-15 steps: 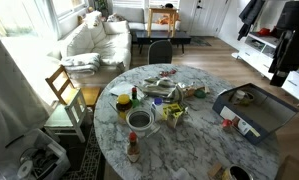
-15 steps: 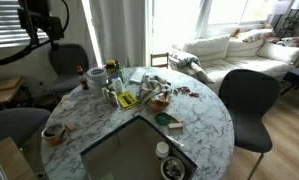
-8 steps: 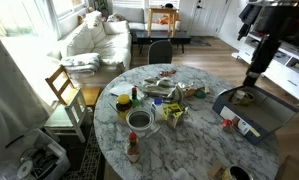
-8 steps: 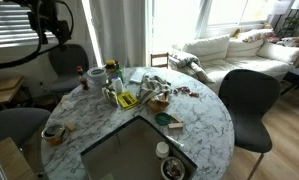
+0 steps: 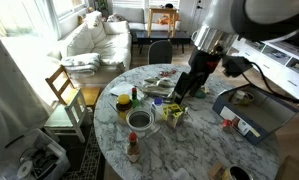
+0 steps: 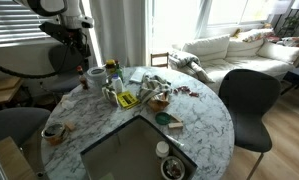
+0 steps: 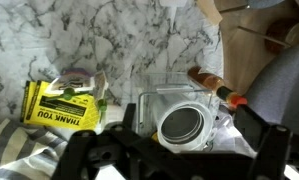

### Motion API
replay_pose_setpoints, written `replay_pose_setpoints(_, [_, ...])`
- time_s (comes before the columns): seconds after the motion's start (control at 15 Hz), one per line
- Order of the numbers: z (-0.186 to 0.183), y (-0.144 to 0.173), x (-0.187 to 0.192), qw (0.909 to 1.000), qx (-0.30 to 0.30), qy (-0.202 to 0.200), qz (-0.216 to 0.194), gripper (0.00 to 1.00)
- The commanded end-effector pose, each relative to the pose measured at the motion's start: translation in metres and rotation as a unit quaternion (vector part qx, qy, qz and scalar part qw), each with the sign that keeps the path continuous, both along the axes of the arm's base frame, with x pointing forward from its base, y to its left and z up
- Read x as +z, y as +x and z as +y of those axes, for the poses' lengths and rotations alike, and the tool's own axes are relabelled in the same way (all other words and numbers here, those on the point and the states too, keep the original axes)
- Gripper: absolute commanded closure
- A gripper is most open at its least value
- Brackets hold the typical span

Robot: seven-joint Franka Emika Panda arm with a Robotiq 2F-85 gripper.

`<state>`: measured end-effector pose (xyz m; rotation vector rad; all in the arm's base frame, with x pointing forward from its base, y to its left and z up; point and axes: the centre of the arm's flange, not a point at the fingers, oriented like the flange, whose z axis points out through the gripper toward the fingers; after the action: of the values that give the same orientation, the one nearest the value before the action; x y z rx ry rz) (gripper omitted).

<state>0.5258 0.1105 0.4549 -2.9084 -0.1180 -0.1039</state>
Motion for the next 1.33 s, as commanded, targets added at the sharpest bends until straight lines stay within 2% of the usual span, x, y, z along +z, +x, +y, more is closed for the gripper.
replay_pose_setpoints(0.0, [0.007, 0.005, -0.013, 1.0, 0.001, 0.003, 0.008, 0.0])
replay_pose_setpoints(0.13, [0.013, 0.012, -0.032, 0.9998, 0.004, 0.004, 0.021, 0.0])
replay_pose_setpoints(0.4, [0.014, 0.016, -0.032, 0.9998, 0.003, 0.005, 0.02, 0.0])
replay_pose_setpoints(0.6, [0.008, 0.031, -0.038, 0.996, -0.079, 0.041, 0.004, 0.0])
replay_pose_setpoints(0.8, [0.01, 0.05, -0.054, 0.9905, -0.117, 0.073, -0.002, 0.0])
replay_pose_setpoints(1.27, [0.032, 0.081, -0.107, 0.9898, -0.119, 0.076, 0.015, 0.0])
